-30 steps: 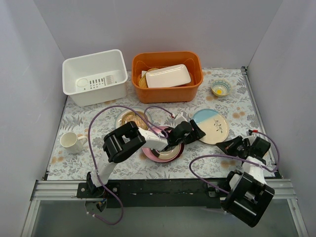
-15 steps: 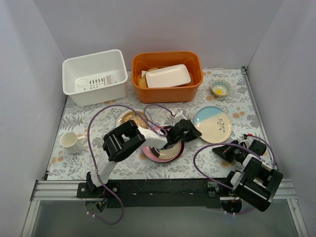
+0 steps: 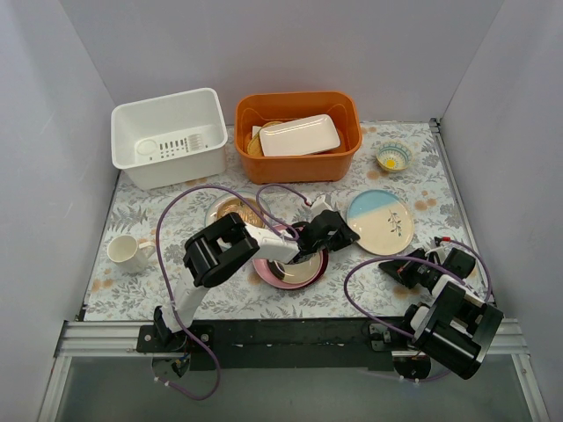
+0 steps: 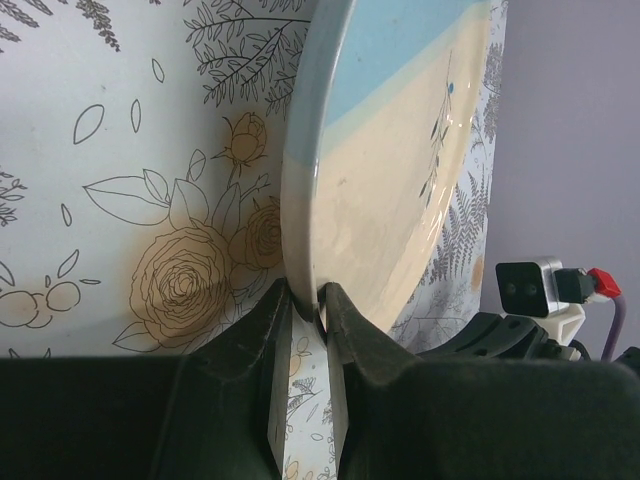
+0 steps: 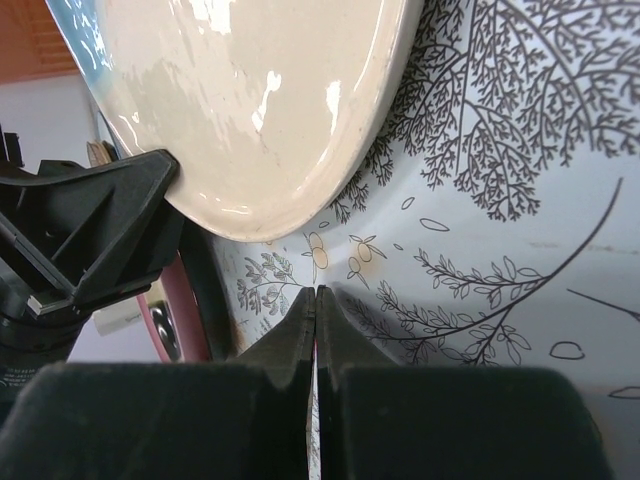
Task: Place the plates into the plastic bin on the countertop
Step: Pick up the plate at the center of the board.
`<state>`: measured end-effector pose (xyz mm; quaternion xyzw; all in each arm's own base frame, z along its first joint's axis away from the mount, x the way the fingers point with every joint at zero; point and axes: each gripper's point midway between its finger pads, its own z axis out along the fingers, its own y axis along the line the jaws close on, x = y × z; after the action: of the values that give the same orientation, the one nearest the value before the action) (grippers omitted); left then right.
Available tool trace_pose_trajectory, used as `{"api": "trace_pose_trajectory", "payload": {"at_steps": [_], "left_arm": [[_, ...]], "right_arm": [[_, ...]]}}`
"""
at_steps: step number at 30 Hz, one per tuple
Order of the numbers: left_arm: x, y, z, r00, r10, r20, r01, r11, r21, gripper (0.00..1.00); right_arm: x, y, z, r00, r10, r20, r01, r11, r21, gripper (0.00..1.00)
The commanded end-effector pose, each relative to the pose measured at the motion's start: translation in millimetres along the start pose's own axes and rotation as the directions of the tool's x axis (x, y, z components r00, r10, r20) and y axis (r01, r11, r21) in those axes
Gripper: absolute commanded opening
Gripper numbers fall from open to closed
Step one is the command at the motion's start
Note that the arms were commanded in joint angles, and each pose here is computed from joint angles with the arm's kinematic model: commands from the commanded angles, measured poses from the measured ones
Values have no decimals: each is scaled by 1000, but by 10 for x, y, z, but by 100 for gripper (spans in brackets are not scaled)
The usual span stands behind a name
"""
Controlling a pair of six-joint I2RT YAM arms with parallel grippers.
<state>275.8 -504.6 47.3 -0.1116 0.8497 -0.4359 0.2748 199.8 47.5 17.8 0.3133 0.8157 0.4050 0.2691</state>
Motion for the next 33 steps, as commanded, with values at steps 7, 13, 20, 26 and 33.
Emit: {"api": "trace_pose_trajectory", "payload": {"at_steps": [7, 13, 20, 26, 33], "left_arm": [[-317, -670, -261, 995, 74, 59, -80, 991, 110, 0], [-448, -866, -435, 990, 114, 84, -124, 984, 129, 0], [-731, -1109, -661, 983, 112, 145, -132, 982, 138, 0], [-901, -1237, -776, 975, 134, 178, -157, 980, 119, 0], [-844, -1059, -732, 979, 147, 141, -158, 985, 71, 0]], "right_arm": [[-18, 82, -13, 999, -54, 7, 54, 997, -49, 1], [-19, 131, -24, 997, -71, 9, 71, 995, -73, 4], [-15, 199, -39, 996, -94, 3, 94, 990, -109, 7], [-13, 309, -73, 990, -139, 24, 141, 977, -160, 26], [-61, 441, -119, 981, -185, 55, 193, 960, -201, 30]]}}
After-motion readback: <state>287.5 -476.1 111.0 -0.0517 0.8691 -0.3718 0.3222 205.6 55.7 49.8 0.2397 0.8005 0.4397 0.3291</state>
